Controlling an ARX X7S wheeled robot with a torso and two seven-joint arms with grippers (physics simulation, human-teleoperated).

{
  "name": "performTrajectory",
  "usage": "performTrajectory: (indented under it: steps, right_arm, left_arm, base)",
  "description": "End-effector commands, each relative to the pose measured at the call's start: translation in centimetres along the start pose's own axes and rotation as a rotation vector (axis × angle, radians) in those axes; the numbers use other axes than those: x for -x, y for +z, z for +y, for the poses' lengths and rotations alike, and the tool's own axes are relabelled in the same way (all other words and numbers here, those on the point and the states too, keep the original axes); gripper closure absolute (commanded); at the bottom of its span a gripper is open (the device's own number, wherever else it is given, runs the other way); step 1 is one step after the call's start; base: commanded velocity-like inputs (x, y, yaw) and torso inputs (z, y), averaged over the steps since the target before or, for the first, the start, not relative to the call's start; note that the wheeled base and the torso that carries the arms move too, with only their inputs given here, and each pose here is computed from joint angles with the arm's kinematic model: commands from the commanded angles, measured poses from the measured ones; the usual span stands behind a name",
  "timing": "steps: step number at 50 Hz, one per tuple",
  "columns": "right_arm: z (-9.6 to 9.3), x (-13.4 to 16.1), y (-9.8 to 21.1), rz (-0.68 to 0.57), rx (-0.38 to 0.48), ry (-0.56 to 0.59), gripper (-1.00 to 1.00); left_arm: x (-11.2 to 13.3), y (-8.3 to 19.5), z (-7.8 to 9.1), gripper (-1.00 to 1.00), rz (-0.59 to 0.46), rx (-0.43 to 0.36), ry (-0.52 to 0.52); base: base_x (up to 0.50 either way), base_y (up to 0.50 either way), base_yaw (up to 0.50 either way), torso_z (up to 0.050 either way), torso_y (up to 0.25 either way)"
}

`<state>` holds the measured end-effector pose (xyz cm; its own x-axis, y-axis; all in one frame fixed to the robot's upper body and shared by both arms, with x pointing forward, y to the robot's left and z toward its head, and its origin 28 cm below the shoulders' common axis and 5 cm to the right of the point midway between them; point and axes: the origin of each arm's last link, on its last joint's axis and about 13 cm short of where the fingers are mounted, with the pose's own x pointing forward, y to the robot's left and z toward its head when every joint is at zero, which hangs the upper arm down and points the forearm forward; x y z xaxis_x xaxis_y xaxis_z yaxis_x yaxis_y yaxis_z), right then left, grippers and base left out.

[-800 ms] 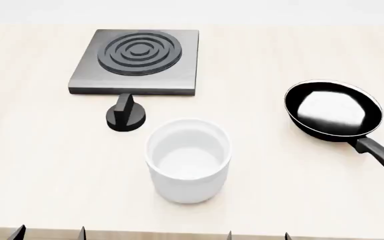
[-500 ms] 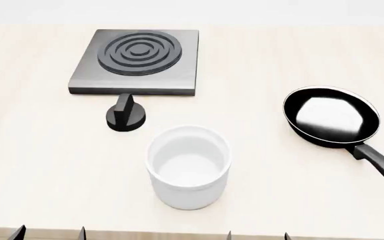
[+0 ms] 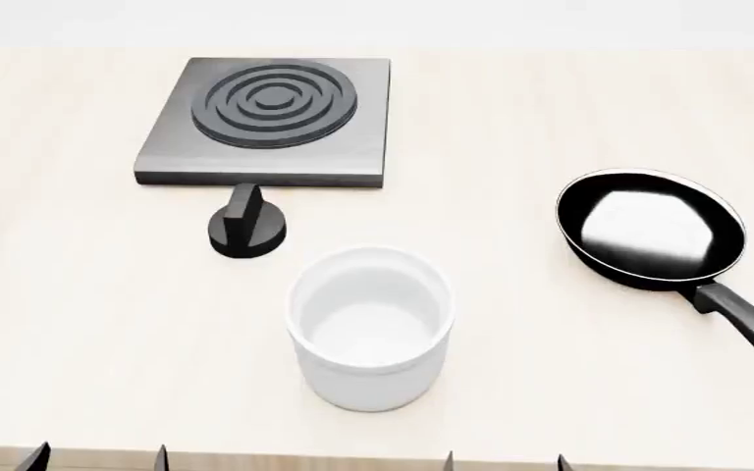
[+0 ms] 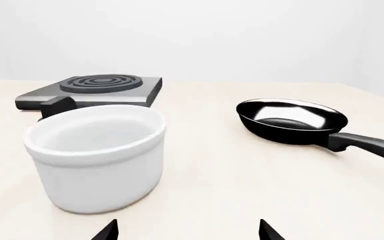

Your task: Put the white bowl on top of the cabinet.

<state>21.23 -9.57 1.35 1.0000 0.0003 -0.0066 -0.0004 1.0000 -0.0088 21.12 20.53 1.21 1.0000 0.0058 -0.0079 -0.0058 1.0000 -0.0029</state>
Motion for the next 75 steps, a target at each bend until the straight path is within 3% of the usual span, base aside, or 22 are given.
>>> performTrajectory:
  steps: [1,9,10,11,12,35,42,46,48,53,54,57,61,66,72,74,75]
  right_arm:
    - [0.0,0.0,0.0,0.001,-0.002,-0.002,-1.00]
    - [0.0,0.0,0.0,0.002,-0.009,-0.003,-1.00]
    - [0.0,0.0,0.1,0.002,-0.011,-0.003,-1.00]
    - [0.0,0.0,0.1,0.001,-0.012,-0.002,-1.00]
    - [0.0,0.0,0.1,0.001,-0.011,-0.001,-1.00]
    - [0.0,0.2,0.0,-0.002,-0.007,0.002,-1.00]
    - [-0.1,0.1,0.0,-0.002,-0.009,-0.001,-1.00]
    - [-0.1,0.2,0.0,-0.003,-0.011,-0.004,-1.00]
    - [-0.1,0.2,0.0,-0.003,-0.012,-0.006,-1.00]
    - [-0.1,0.2,0.1,-0.002,-0.015,-0.011,-1.00]
    - [-0.1,0.2,0.1,-0.002,-0.015,-0.011,-1.00]
    - [-0.1,0.2,0.1,-0.001,-0.018,-0.014,-1.00]
    - [-0.1,0.1,0.1,-0.001,-0.018,-0.013,-1.00]
    - [-0.1,0.2,0.1,-0.002,-0.019,-0.015,-1.00]
    - [-0.2,0.1,0.1,-0.008,-0.033,-0.015,-1.00]
    - [-0.2,0.1,0.2,-0.009,-0.039,-0.012,-1.00]
    - [-0.2,0.1,0.2,-0.008,-0.042,-0.011,-1.00]
  left_arm:
    - [0.1,0.0,0.1,-1.00,-0.002,0.004,0.028]
    - [-0.3,0.2,0.7,-1.00,0.002,0.026,0.159]
    - [-0.2,0.3,0.9,-1.00,-0.002,-0.042,0.204]
    - [-0.1,0.4,1.0,-1.00,-0.006,-0.054,0.225]
    - [0.0,0.5,1.1,-1.00,-0.012,-0.010,0.222]
    - [0.0,0.2,0.9,-1.00,-0.007,-0.034,0.236]
    - [0.0,0.0,0.6,-1.00,-0.006,-0.076,0.201]
    - [0.0,0.1,0.8,-1.00,-0.013,-0.057,0.245]
    - [0.1,0.6,1.3,-1.00,-0.048,-0.028,0.317]
    - [3.4,3.2,5.9,-1.00,-0.208,0.217,0.875]
    - [3.8,3.2,6.2,-1.00,-0.216,0.224,0.916]
    - [6.5,4.0,8.3,-1.00,-0.312,0.253,1.208]
    - [9.1,5.0,9.5,-1.00,-0.399,0.297,1.420]
    - [11.9,5.0,10.1,-1.00,-0.469,0.309,1.647]
    - [13.1,4.9,10.1,-1.00,-0.516,0.287,1.677]
    - [13.2,4.8,10.1,-1.00,-0.516,0.360,1.698]
    - [13.3,4.8,10.1,-1.00,-0.512,0.337,1.718]
  base:
    - [0.00,0.00,0.00,0.000,0.000]
    - [0.00,0.00,0.00,0.000,0.000]
    - [0.00,0.00,0.00,0.000,0.000]
    - [0.00,0.00,0.00,0.000,0.000]
    - [0.00,0.00,0.00,0.000,0.000]
    - [0.00,0.00,0.00,0.000,0.000]
    - [0.00,0.00,0.00,0.000,0.000]
    - [0.00,0.00,0.00,0.000,0.000]
    - [0.00,0.00,0.00,0.000,0.000]
    - [0.00,0.00,0.00,0.000,0.000]
    - [0.00,0.00,0.00,0.000,0.000]
    - [0.00,0.00,0.00,0.000,0.000]
    - [0.00,0.00,0.00,0.000,0.000]
    - [0.00,0.00,0.00,0.000,0.000]
    - [0.00,0.00,0.00,0.000,0.000]
    - [0.00,0.00,0.00,0.000,0.000]
    - [0.00,0.00,0.00,0.000,0.000]
